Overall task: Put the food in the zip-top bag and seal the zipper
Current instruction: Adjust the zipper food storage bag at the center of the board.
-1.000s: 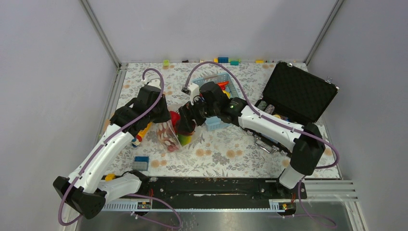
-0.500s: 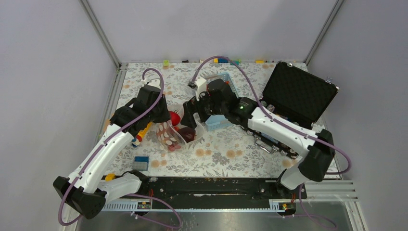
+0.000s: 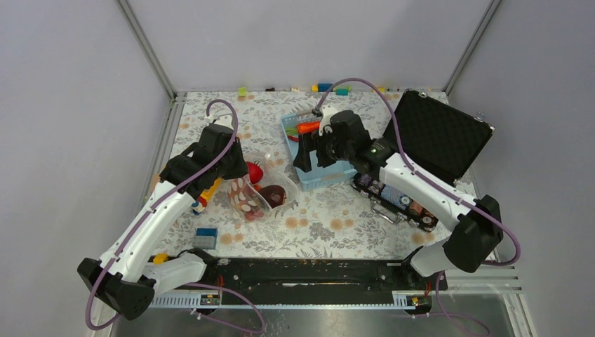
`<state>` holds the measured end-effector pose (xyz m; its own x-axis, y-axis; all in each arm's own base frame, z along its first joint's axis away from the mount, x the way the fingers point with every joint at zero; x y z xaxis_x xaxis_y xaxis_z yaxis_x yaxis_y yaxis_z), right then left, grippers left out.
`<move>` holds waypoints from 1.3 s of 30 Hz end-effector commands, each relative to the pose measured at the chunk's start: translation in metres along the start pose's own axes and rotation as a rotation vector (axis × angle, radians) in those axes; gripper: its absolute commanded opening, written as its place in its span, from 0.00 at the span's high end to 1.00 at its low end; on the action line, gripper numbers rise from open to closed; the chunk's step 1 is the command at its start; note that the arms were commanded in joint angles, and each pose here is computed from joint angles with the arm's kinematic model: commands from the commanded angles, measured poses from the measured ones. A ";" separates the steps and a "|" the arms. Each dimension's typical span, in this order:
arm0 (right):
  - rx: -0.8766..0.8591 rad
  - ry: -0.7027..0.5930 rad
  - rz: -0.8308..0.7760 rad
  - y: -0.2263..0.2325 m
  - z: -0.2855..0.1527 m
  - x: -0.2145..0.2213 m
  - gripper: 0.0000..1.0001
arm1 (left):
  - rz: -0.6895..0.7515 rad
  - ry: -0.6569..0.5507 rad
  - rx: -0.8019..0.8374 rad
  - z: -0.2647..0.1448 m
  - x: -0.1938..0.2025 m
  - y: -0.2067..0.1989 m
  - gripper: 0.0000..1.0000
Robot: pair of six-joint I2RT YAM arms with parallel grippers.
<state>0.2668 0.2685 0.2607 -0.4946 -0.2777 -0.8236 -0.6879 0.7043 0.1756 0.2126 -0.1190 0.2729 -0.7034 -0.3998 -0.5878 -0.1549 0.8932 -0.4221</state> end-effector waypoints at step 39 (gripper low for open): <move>-0.569 -0.092 -0.079 0.100 -0.023 -0.053 1.00 | -0.006 -0.061 0.102 -0.014 -0.009 -0.005 1.00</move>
<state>0.2206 0.3408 0.2842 -0.4810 -0.3167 -0.8175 -0.8695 0.2919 0.3985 0.2085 -0.1175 0.2770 -0.6992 -0.4028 -0.5906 -0.1271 0.8830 -0.4518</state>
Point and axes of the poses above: each gripper's point midway between its finger pads, its own z axis out along the fingers, its own y axis along the line the jaws close on, x = y × z, the point moved 6 cm from there along -z, back along the fingers, and after that the axes turned 13 degrees about -z, right-handed, at the moved point
